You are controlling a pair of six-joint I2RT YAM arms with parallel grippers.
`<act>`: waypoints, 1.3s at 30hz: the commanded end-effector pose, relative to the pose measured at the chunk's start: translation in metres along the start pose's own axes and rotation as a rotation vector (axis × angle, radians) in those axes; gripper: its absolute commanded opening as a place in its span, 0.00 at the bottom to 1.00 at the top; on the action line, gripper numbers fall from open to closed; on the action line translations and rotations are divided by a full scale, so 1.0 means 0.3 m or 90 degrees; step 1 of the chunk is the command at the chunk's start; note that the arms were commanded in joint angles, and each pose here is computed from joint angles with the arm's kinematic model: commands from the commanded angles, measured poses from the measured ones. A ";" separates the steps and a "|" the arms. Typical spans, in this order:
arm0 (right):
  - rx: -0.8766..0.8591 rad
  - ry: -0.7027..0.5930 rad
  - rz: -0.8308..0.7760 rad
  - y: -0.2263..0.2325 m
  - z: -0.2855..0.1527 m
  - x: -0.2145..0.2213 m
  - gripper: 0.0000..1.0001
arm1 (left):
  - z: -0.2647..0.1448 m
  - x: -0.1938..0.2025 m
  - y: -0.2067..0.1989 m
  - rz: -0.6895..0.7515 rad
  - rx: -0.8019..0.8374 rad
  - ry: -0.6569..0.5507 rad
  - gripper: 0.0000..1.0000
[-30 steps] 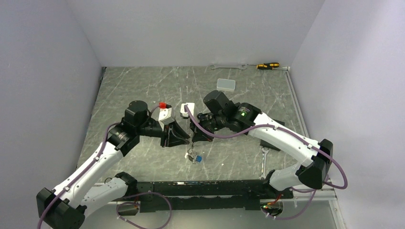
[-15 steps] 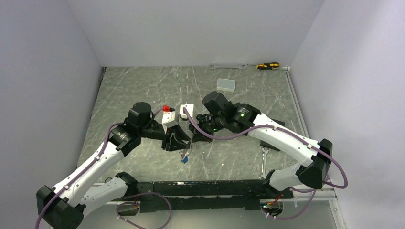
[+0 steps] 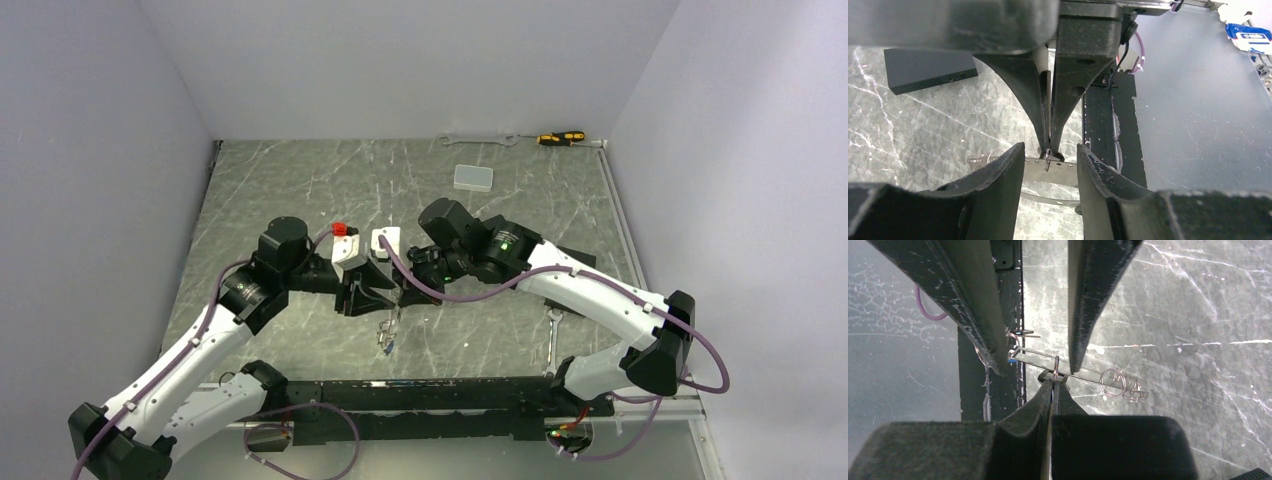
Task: Put the keys on the keyring
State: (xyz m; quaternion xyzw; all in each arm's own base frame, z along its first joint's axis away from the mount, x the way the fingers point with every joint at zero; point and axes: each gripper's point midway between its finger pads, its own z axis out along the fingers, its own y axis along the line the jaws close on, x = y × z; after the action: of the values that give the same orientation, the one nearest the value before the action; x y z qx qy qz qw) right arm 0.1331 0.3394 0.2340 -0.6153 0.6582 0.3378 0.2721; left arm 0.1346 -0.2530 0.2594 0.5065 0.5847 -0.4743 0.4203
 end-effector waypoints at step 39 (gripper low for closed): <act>0.044 -0.103 -0.049 -0.003 -0.062 -0.110 0.00 | 0.027 0.000 0.011 -0.005 0.024 -0.005 0.29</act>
State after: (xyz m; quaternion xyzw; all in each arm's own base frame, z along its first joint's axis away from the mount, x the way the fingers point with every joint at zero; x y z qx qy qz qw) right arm 0.1347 0.3395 0.2399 -0.6108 0.6485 0.3391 0.3022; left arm 0.1404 -0.2577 0.2527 0.4996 0.5949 -0.4811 0.4062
